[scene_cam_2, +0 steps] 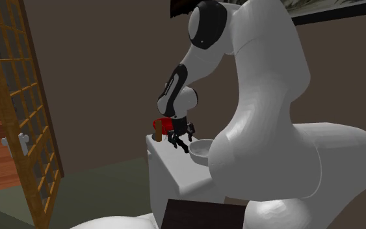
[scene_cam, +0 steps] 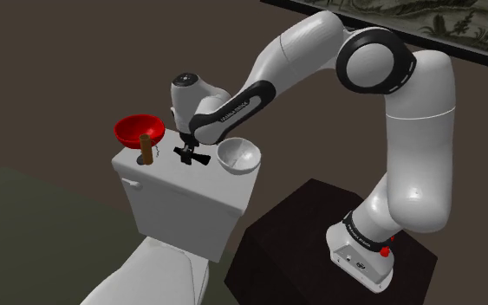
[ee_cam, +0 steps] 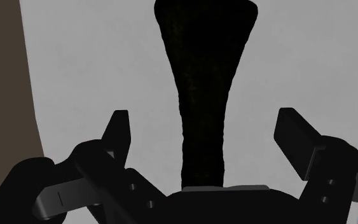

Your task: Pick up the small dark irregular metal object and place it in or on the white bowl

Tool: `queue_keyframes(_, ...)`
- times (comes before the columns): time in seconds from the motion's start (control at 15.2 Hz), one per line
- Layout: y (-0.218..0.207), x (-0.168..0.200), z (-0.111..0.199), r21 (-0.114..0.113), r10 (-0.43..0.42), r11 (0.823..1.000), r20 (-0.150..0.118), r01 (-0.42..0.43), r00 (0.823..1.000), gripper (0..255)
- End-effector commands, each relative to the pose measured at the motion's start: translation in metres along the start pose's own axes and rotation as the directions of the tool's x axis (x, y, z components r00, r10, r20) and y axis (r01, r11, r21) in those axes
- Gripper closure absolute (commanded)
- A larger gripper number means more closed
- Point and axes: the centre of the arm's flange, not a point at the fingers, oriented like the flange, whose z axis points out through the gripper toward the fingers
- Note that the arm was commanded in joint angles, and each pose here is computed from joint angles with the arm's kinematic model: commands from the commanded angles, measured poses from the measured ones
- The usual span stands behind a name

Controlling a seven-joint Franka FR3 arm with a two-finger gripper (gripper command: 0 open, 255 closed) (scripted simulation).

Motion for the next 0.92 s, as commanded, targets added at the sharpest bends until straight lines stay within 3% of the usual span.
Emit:
queue_keyframes(0.0,-0.0003,-0.0001,0.0041,0.0,0.0,1.0,0.0,0.0,1.0,0)
queue_keyframes(0.4,-0.0003,0.0,0.0041,0.0,0.0,1.0,0.0,0.0,1.0,0)
queue_keyframes(0.46,-0.0003,0.0,0.0041,0.0,0.0,1.0,0.0,0.0,1.0,255)
queue_keyframes(0.86,-0.0014,0.0002,0.004,0.0,0.0,1.0,0.0,0.0,1.0,255)
